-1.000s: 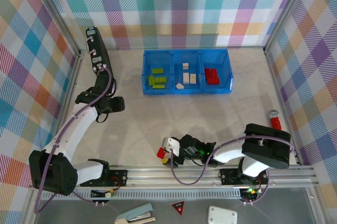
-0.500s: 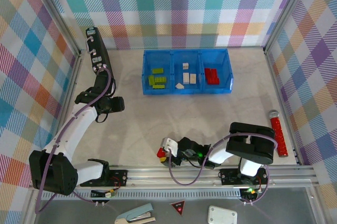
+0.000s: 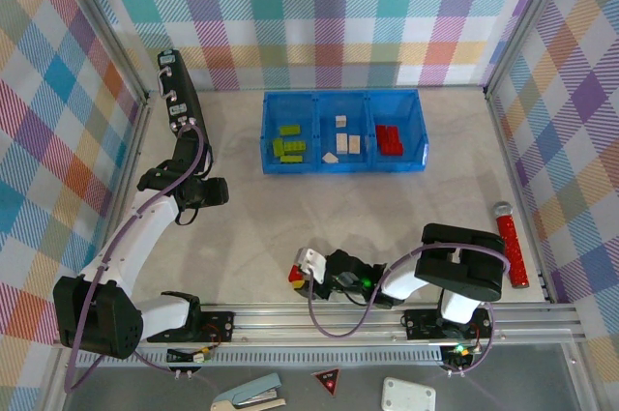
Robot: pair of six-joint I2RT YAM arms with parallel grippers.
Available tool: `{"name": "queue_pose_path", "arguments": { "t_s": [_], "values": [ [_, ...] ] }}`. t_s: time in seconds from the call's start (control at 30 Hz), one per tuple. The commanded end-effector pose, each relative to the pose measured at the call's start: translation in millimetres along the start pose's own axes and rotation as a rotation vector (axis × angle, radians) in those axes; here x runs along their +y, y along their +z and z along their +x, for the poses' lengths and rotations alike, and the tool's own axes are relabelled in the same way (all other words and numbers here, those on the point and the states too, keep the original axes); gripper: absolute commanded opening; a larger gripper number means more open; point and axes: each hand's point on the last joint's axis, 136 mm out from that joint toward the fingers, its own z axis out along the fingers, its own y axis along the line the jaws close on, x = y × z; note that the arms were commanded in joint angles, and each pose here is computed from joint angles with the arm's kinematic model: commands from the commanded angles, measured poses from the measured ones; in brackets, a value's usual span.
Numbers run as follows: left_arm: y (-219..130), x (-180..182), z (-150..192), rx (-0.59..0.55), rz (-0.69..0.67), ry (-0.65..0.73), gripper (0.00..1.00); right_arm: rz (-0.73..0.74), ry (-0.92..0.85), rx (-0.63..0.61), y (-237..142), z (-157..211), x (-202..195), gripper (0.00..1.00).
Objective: Sort the legos into containers by color
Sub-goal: Pick up the lego from the bottom-center of the table.
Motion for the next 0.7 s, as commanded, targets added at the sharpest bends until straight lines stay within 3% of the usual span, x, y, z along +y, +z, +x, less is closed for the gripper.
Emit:
{"name": "queue_pose_path", "arguments": {
  "t_s": [0.0, 0.37, 0.67],
  "values": [
    [-2.0, 4.3, -1.6, -0.022, 0.001, -0.006, 0.59, 0.034, 0.025, -0.067, 2.0, -23.1, -13.5, 0.51],
    [-1.8, 4.8, -2.2, -0.024, -0.001, -0.006, 0.58, 0.174, 0.080, -0.067, -27.5, -25.8, -74.6, 0.39],
    [-0.6, 4.6, -2.2, -0.020, 0.004, -0.009, 0.59, 0.430, 0.209, -0.060, -99.3, -19.5, -148.4, 0.31]
  ]
}}
